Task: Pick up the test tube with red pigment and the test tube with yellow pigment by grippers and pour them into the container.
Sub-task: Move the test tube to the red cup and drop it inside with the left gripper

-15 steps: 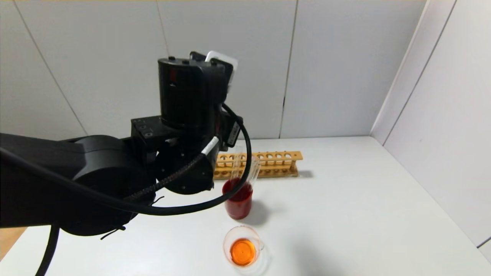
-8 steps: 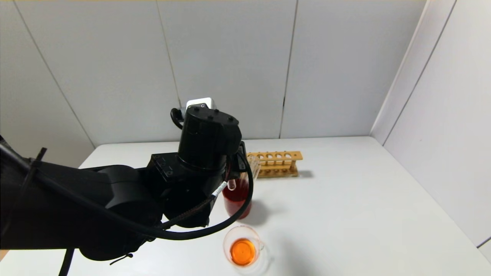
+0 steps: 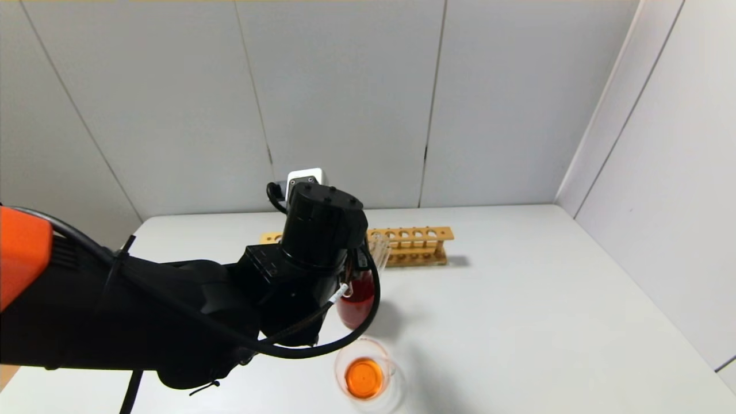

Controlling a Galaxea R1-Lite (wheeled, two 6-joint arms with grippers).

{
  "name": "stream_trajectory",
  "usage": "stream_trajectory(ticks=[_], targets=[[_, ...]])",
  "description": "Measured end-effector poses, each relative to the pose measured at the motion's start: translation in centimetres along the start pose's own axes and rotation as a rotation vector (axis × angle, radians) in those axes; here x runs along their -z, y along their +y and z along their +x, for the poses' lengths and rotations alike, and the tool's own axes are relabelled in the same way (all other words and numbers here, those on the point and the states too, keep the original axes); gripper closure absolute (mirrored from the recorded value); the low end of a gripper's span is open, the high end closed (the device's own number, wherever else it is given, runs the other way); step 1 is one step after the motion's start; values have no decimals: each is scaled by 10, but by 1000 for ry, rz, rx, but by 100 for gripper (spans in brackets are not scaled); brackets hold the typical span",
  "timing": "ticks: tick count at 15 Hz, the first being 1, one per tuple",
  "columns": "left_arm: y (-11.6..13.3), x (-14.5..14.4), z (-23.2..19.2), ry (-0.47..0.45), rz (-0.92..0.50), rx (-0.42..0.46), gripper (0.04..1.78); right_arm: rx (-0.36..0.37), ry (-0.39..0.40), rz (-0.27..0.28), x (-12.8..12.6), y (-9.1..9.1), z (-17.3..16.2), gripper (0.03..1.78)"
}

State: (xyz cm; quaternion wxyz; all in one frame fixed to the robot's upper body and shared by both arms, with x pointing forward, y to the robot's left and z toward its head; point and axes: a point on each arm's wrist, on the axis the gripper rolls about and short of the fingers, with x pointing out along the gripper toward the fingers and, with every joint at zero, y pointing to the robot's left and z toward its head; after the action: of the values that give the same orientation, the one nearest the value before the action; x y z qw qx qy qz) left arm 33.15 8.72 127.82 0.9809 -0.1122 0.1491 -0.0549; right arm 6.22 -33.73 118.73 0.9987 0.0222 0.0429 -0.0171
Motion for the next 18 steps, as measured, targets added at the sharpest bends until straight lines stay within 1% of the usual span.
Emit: stream_trajectory(ticks=[3, 5, 7, 11, 15, 18], targets=[[4, 0, 13, -30, -23, -9, 152, 0, 0, 0, 0, 0, 0, 6], [3, 0, 18, -36, -37, 5, 152, 0, 0, 0, 0, 0, 0, 6], [7, 1, 22, -23, -46, 16, 152, 0, 0, 0, 0, 0, 0, 6], [17, 13, 25, 13, -66, -10, 152, 0, 0, 0, 0, 0, 0, 6], [16, 17, 33, -6, -76, -9, 152, 0, 0, 0, 0, 0, 0, 6], [17, 25, 41, 5, -70, -20, 152, 0, 0, 0, 0, 0, 0, 6]])
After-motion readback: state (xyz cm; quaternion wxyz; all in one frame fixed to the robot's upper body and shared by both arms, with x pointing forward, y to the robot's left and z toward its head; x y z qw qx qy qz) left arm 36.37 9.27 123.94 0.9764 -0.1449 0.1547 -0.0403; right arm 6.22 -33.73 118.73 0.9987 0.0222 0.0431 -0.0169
